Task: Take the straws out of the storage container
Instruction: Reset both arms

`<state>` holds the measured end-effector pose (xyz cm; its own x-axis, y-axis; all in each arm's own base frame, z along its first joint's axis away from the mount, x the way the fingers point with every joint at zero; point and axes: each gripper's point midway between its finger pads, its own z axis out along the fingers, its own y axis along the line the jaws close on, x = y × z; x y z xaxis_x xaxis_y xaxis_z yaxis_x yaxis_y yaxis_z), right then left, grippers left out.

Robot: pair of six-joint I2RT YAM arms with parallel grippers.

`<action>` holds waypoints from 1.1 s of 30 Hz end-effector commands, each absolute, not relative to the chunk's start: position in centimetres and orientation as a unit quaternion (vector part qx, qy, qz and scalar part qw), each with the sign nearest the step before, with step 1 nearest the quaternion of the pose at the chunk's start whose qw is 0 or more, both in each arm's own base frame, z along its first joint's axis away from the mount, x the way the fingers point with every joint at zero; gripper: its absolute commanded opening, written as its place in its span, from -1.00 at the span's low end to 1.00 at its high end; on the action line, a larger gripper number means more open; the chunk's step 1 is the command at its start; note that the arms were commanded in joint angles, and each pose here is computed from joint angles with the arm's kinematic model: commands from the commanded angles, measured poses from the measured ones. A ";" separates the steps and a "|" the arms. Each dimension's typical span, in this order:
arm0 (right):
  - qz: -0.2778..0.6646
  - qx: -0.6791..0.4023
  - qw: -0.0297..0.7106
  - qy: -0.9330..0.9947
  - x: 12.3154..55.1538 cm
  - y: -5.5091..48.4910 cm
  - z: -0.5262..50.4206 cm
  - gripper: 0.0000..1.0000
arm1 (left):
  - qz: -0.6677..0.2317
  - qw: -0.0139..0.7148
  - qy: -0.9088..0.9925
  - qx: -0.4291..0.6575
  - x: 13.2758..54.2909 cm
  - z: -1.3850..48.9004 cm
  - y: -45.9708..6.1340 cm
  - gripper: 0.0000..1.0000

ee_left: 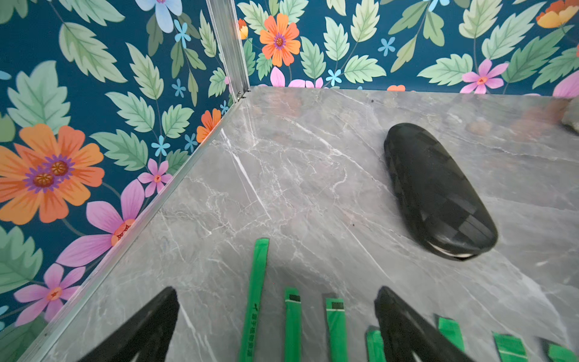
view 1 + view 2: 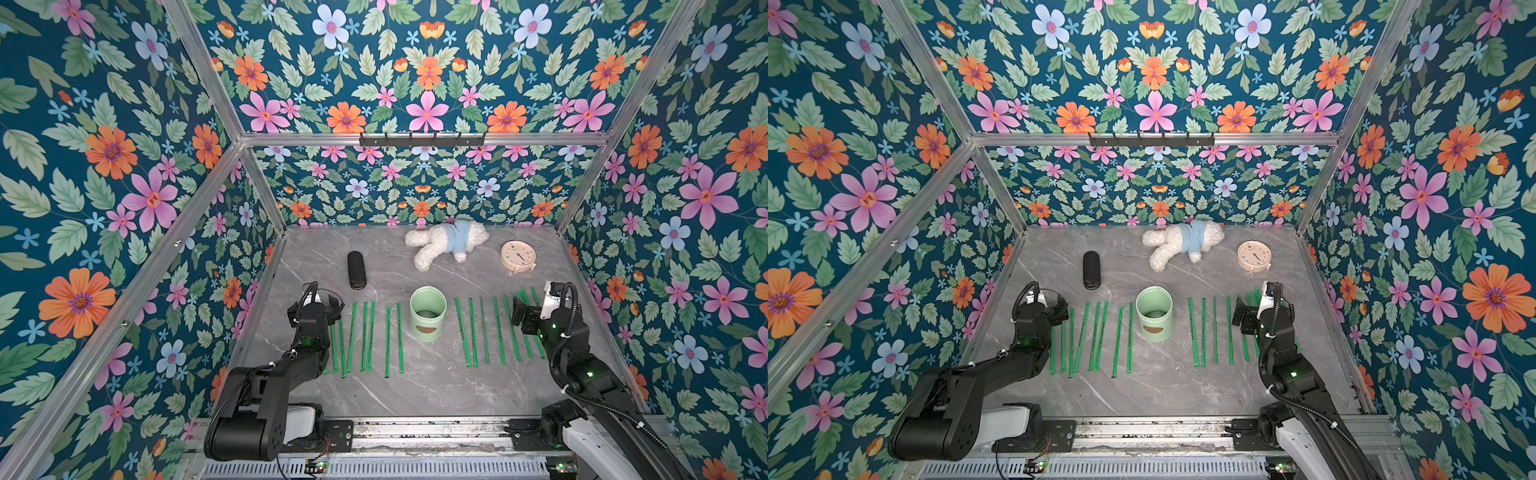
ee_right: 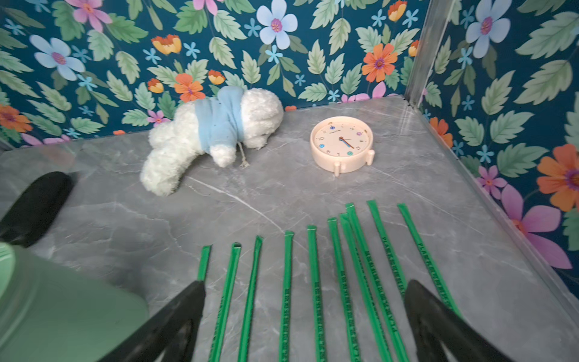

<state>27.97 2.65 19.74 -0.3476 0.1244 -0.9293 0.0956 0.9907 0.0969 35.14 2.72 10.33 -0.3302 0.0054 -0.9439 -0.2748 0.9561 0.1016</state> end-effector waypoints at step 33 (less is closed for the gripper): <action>-0.015 0.071 0.610 0.789 37.3 -2.0 10.6 0.99 | 0.085 0.640 0.761 -0.061 38.3 11.2 2.1 0.99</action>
<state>35.58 -2.69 8.25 -0.3626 0.0941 -0.9272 0.1806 0.9831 0.0291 38.01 2.07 10.04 -0.2204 0.0169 -0.9753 -0.1991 0.9780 0.0620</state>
